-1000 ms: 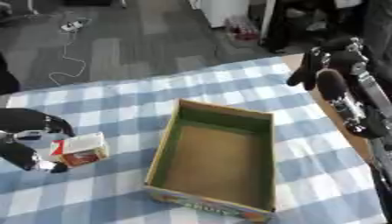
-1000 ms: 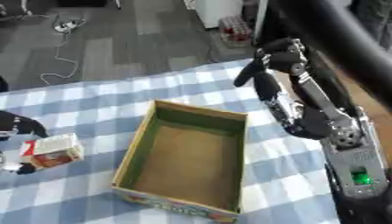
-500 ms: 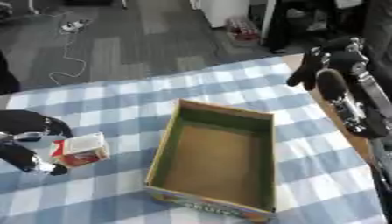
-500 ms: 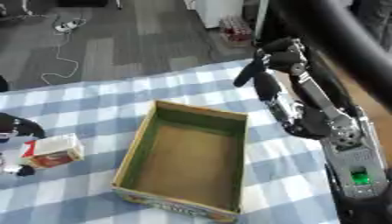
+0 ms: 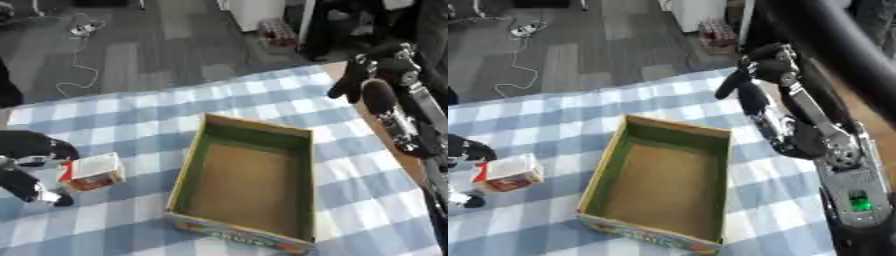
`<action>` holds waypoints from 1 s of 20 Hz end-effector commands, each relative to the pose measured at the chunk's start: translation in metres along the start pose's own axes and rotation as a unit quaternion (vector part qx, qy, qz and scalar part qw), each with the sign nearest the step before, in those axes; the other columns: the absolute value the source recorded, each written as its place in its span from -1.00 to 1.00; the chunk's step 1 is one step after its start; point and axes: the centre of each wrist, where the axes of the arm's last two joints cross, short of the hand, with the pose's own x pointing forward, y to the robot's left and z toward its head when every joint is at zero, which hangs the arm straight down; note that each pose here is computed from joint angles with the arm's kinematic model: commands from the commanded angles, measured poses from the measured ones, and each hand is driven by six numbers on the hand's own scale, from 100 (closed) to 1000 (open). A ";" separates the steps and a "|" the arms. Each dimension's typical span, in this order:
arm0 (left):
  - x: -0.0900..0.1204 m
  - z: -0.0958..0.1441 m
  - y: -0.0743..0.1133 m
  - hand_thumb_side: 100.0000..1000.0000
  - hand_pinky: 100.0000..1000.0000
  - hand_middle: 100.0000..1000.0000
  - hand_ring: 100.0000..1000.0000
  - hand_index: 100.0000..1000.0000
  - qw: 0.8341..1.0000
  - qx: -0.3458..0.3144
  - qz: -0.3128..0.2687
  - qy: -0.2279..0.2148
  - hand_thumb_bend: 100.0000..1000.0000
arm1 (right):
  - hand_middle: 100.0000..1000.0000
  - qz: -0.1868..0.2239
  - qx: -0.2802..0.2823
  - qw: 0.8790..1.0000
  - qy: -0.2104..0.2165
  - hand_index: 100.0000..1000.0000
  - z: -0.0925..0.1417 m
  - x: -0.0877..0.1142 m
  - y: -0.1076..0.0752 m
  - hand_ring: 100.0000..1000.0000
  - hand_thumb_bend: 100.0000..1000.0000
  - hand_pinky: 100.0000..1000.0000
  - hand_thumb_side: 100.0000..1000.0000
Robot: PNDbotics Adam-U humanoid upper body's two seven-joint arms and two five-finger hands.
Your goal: Pick up objects on the table and place them in the box.
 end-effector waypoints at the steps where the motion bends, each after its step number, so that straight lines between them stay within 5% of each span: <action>1: -0.006 0.008 0.004 0.76 0.54 0.74 0.60 0.85 1.000 -0.004 -0.013 0.011 -0.24 | -0.57 0.006 -0.006 1.000 -0.010 0.04 -0.004 0.003 -0.005 -0.57 -1.00 -0.50 1.00; 4: -0.007 0.007 0.001 0.62 0.51 0.73 0.58 0.85 1.000 -0.011 -0.015 0.016 -0.24 | -0.57 0.006 -0.007 1.000 -0.010 0.04 -0.004 0.003 -0.005 -0.57 -1.00 -0.50 1.00; 9: -0.006 0.005 0.001 0.67 0.29 0.54 0.33 0.72 0.999 0.032 -0.017 0.019 -0.37 | -0.57 0.006 -0.008 1.000 -0.012 0.04 -0.004 0.003 -0.005 -0.57 -1.00 -0.50 1.00; 15: -0.004 0.000 -0.002 0.94 0.24 0.48 0.27 0.64 0.996 0.089 -0.025 0.016 -0.47 | -0.57 0.007 -0.010 1.000 -0.013 0.04 -0.005 0.003 -0.005 -0.57 -1.00 -0.50 1.00; 20: -0.002 -0.005 -0.007 0.70 0.27 0.47 0.28 0.64 0.995 0.082 -0.052 0.027 -0.26 | -0.56 0.006 -0.012 1.000 -0.014 0.04 -0.006 0.003 -0.005 -0.57 -1.00 -0.50 1.00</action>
